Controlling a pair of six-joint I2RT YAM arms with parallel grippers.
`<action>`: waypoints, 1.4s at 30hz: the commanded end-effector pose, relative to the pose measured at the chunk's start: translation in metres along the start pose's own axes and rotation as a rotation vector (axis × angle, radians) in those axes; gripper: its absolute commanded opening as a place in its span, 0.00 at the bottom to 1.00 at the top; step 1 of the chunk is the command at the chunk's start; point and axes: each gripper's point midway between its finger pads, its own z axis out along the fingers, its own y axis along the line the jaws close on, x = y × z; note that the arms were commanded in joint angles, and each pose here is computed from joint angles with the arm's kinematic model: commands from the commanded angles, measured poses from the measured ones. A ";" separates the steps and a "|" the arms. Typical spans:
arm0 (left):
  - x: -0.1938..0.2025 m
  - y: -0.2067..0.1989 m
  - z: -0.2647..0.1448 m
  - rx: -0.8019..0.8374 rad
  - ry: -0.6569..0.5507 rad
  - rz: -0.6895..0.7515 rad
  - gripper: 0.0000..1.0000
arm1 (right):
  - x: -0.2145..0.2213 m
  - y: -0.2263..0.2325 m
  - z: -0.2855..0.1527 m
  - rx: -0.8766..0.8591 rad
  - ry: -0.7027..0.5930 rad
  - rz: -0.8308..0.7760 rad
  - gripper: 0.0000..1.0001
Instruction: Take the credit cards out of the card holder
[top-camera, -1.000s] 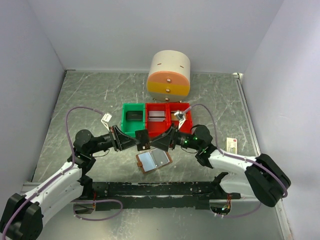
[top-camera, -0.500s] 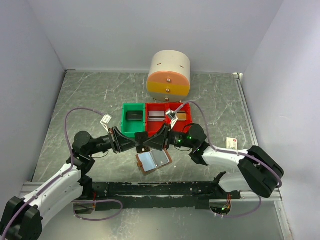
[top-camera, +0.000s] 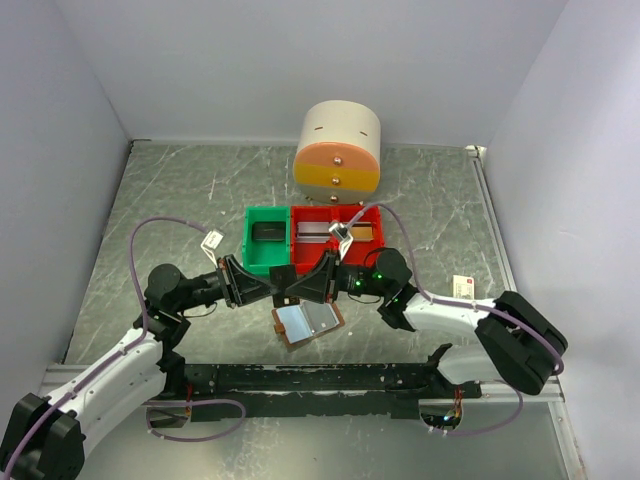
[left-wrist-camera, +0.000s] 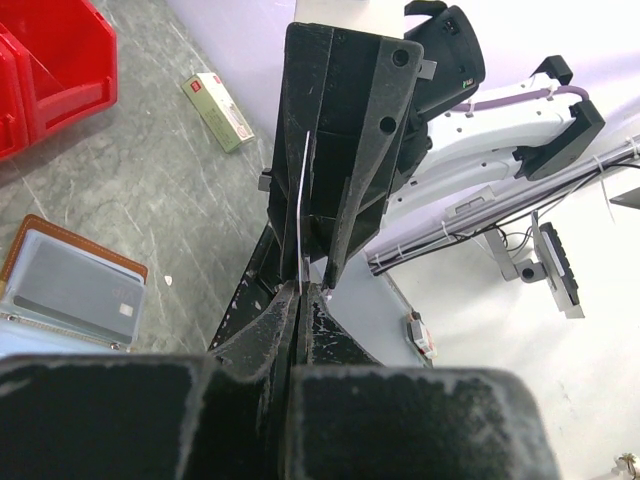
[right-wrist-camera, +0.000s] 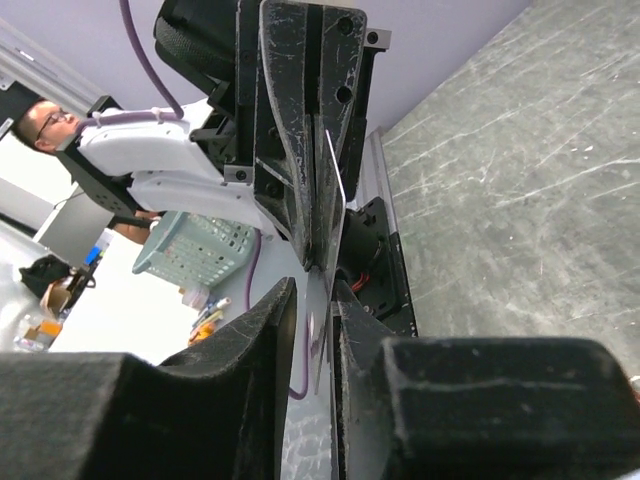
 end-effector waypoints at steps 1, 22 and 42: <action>0.000 -0.007 0.000 0.029 0.008 0.031 0.07 | -0.014 0.003 0.003 0.019 -0.038 -0.049 0.22; 0.004 -0.010 -0.001 0.051 0.018 0.027 0.07 | -0.014 0.001 0.003 0.015 -0.037 -0.028 0.07; -0.017 0.015 -0.006 -0.210 -0.024 0.104 0.97 | -0.020 -0.036 -0.014 0.286 -0.056 -0.092 0.00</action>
